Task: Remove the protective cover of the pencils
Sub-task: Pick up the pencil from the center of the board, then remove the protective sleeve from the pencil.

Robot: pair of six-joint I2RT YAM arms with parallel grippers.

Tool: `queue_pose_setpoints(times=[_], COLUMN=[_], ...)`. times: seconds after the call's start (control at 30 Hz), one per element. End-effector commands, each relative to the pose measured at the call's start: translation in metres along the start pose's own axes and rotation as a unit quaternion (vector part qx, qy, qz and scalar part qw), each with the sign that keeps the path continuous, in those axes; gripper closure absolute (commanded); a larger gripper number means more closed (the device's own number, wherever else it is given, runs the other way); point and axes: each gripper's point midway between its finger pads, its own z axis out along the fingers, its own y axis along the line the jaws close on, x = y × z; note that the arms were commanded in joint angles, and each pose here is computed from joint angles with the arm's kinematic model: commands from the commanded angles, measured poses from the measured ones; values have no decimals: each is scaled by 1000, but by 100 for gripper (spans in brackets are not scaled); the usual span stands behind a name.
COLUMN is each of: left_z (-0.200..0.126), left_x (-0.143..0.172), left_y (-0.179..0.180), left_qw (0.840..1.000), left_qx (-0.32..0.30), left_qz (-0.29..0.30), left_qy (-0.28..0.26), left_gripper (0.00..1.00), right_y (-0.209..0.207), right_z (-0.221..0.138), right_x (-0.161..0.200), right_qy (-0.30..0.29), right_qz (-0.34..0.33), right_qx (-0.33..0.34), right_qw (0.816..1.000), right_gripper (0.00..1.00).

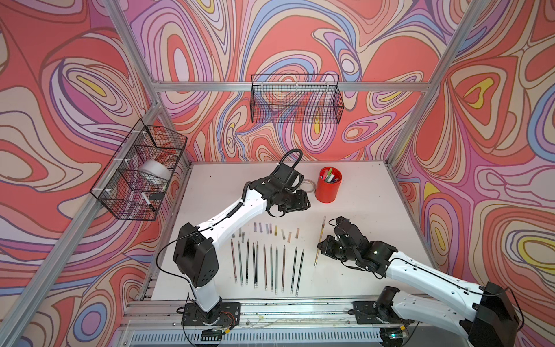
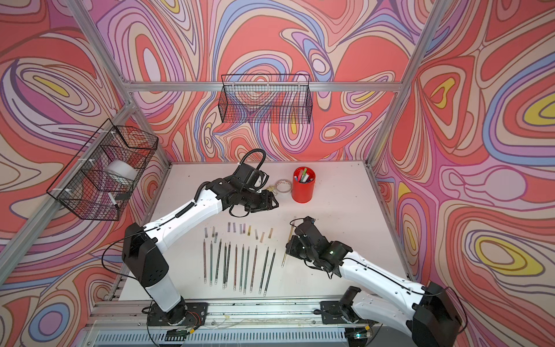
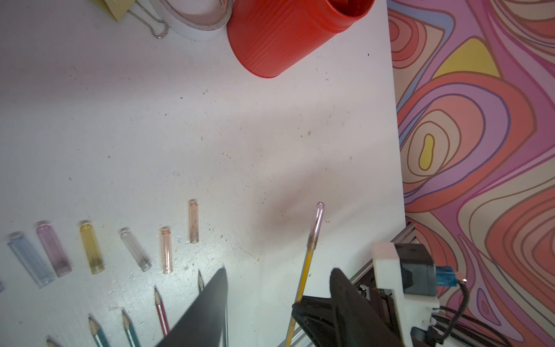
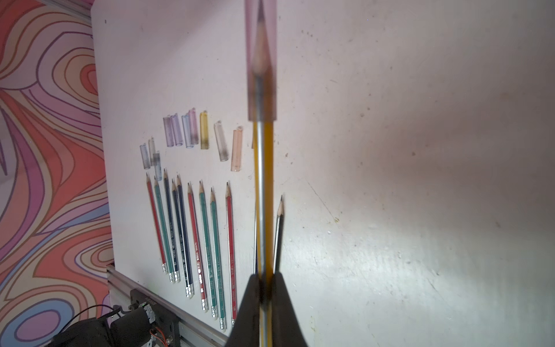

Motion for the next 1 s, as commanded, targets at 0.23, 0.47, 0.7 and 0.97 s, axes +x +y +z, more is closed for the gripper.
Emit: queue_pose_setpoints(times=[0.23,0.47,0.7,0.97], left_z=[-2,2,9,21], left_x=[0,2,8,18], left_y=[-13,-20,-22,-27], left_qw=[999,999,999,999], left_qx=[37,44,39,35], left_qz=[-10,-7,-6,0], left_qy=[-6,-3,5,20], left_gripper=[39,39,42,50], right_y=[42,57,65,70], right_z=[-18,-24,-31,-36], right_x=[-4,-3,-6,-8], right_qy=[-9,-7,-10,-15], right_qz=[-55,-65,-71,-71], right_qx=[-97,-129,-139,-145], right_qw=[994,989,988,987], right_gripper=[98,99,98,99])
